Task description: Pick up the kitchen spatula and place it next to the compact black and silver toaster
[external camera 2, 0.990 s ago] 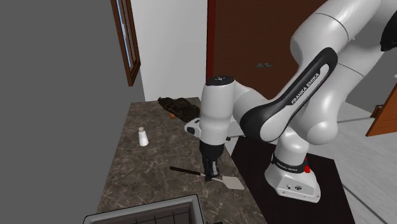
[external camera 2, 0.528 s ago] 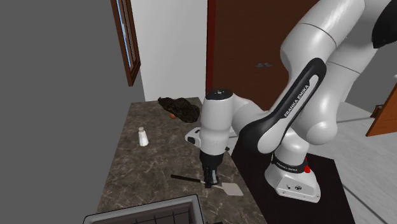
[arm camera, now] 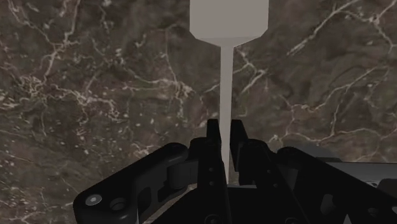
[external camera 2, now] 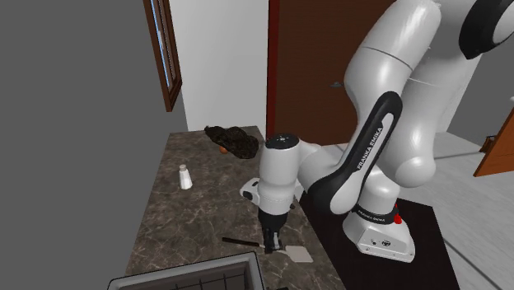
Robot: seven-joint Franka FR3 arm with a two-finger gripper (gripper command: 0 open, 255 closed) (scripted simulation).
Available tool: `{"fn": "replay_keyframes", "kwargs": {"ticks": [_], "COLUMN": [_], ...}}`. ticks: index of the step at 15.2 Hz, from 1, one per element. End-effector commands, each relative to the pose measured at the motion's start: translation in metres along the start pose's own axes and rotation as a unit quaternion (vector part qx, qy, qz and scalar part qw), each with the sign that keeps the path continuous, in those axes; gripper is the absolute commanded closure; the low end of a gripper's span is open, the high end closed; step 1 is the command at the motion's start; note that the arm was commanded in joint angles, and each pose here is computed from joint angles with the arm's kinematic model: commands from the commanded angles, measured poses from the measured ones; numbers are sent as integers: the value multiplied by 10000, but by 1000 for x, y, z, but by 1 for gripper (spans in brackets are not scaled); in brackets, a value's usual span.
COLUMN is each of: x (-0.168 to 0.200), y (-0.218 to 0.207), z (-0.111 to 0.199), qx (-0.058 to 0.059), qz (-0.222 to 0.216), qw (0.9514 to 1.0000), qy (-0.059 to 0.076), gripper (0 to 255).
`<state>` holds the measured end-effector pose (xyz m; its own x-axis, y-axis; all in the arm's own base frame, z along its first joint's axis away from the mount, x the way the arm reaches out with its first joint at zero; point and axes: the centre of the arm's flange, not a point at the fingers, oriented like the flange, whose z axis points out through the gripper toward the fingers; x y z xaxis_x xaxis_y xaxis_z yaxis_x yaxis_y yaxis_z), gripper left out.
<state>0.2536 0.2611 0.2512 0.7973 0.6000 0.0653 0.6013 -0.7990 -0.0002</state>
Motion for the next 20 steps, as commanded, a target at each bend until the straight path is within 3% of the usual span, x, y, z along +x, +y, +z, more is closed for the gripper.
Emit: {"fn": "replay_keyframes", "kwargs": {"ticks": [1,9,17,18,20], "x": [-1,-4,-4,-4,-4], "y": [-1,-1,-1,-1,-1], "z": [10,52,52,52,52], "qx": [1,1,1,1,1], "qz": [-1,-1,-1,-1,-1], "qw": [10000,10000,10000,10000,10000], "qy": [5,5,4,4,4], "gripper": [255,255,255,0,0]}}
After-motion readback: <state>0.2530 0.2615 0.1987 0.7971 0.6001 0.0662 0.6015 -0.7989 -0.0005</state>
